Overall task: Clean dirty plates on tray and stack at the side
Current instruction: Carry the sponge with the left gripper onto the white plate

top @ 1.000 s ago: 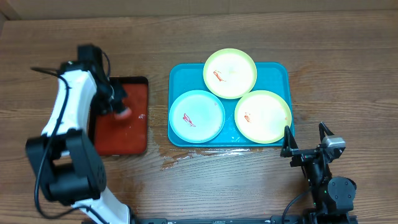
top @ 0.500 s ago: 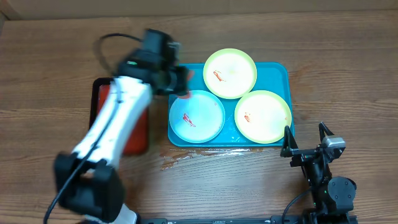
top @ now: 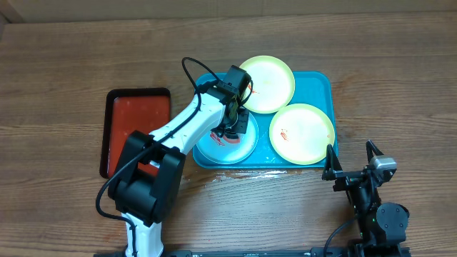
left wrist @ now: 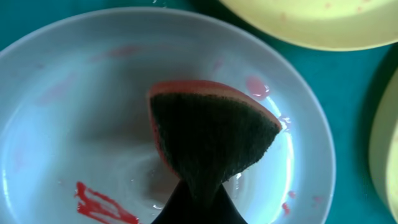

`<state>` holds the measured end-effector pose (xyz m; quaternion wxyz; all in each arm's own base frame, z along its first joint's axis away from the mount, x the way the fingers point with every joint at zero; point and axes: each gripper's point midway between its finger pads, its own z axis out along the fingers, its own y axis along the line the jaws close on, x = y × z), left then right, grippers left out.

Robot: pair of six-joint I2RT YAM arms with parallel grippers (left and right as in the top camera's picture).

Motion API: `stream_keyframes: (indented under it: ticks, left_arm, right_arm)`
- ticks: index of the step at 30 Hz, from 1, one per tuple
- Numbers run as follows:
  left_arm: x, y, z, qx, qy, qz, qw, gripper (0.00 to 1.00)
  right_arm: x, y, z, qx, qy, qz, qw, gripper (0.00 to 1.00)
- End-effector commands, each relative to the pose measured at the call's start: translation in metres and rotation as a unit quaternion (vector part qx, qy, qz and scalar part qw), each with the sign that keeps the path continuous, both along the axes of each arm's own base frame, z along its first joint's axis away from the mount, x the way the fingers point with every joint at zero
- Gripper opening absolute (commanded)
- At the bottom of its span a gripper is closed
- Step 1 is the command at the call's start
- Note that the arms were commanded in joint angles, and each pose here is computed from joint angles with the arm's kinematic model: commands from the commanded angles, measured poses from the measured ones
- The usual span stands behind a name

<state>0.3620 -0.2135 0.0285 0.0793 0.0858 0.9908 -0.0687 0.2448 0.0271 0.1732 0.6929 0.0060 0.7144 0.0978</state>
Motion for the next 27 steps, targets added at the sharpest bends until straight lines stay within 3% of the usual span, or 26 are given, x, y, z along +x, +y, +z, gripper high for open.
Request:
stream_keyframes:
  ticks: [1, 4, 6, 9, 12, 16, 20, 23, 27]
  left_arm:
    - [0.001, 0.007, -0.001, 0.011, 0.001, 0.016, 1.0, 0.08]
    - [0.0, 0.008, 0.0, 0.011, 0.005, 0.016, 1.0, 0.33]
    - [0.002, 0.006, 0.008, 0.001, 0.007, 0.018, 1.0, 0.38]
    - [0.015, 0.006, 0.038, -0.026, -0.004, 0.029, 0.999, 0.56]
    - [0.034, 0.018, 0.078, -0.044, -0.036, 0.05, 0.997, 0.66]
    - [0.062, 0.054, 0.136, -0.068, -0.096, 0.096, 0.988, 0.76]
    - [0.076, 0.1, 0.167, -0.075, -0.133, 0.147, 0.977, 1.0]
    - [0.08, 0.128, 0.169, -0.072, -0.134, 0.178, 0.972, 1.0]
    - [0.077, 0.15, 0.164, -0.063, -0.121, 0.202, 0.97, 1.0]
  right_arm:
    - [0.0, -0.002, -0.003, -0.001, 0.0, -0.004, 1.0, 1.0]
    - [0.0, -0.002, -0.003, -0.001, 0.0, -0.004, 1.0, 1.0]
    - [0.0, -0.002, -0.003, -0.001, -0.001, -0.004, 1.0, 1.0]
    - [0.0, -0.002, -0.003, -0.001, 0.0, -0.004, 1.0, 1.0]
    - [0.001, -0.01, -0.003, -0.013, 0.0, -0.029, 0.999, 1.0]
    - [0.001, -0.013, -0.003, -0.013, -0.001, -0.039, 0.999, 1.0]
    - [0.001, -0.012, 0.01, -0.007, -0.027, -0.036, 0.999, 1.0]
    - [-0.008, 0.003, 0.065, 0.023, -0.135, 0.014, 0.99, 1.0]
    - [-0.043, 0.019, 0.138, 0.015, -0.288, 0.064, 0.955, 1.0]
